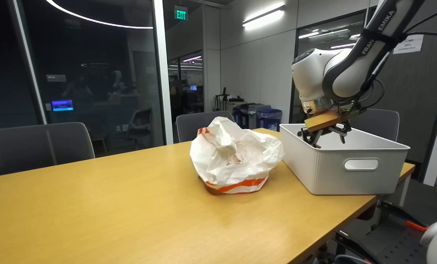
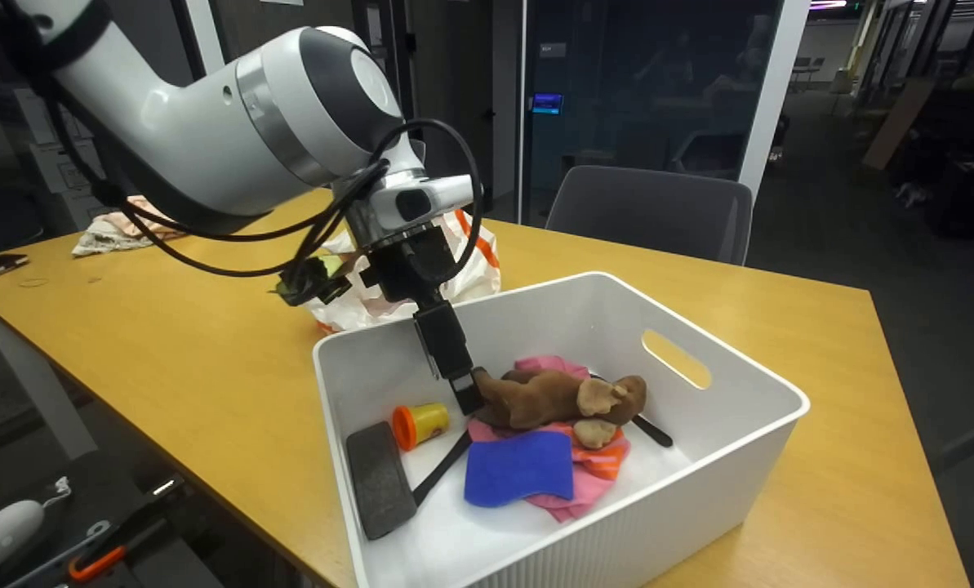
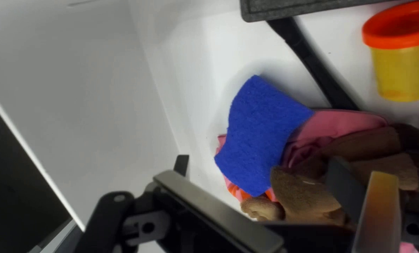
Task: Remove the toy moose, the pink shirt and blue object from the white basket and put them in the plastic bag
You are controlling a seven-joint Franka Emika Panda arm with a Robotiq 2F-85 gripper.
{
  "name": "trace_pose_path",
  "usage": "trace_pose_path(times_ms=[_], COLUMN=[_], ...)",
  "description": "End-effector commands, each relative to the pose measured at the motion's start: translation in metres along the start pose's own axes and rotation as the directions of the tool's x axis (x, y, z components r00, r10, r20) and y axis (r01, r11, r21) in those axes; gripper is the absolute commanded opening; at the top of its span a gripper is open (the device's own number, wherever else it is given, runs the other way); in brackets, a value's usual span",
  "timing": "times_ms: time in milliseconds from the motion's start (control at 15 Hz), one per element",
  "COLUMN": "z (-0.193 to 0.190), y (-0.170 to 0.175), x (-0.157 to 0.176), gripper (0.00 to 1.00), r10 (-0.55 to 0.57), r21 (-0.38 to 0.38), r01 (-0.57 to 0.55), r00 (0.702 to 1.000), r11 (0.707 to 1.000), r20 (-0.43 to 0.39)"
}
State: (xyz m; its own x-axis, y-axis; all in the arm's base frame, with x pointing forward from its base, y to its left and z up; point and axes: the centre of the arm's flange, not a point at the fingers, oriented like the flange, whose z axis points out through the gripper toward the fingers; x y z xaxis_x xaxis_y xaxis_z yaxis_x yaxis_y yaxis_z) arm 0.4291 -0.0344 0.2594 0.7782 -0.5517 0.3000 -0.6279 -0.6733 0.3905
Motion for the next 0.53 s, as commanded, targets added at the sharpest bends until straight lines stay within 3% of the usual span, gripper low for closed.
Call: trace_pose_path(times_ms=[0, 200, 333, 467], z=[0.008, 0.028, 0.049, 0.065], y=[-0.01, -0.014, -0.021, -0.029], x=[0.025, 0.041, 0.042, 0.042], gripper=[1.0, 1.0, 1.0, 1.0], r10=[0.047, 0.077, 0.081, 0.079], r21=[0.123, 0.124, 0.077, 0.078], r01=[-0.046, -0.067, -0.071, -0.069], r00=[0.999, 0.994, 0.988, 0.989], r11=[0.991, 0.99, 0.994, 0.995], r20=[0.0, -0.077, -0.128, -0.129])
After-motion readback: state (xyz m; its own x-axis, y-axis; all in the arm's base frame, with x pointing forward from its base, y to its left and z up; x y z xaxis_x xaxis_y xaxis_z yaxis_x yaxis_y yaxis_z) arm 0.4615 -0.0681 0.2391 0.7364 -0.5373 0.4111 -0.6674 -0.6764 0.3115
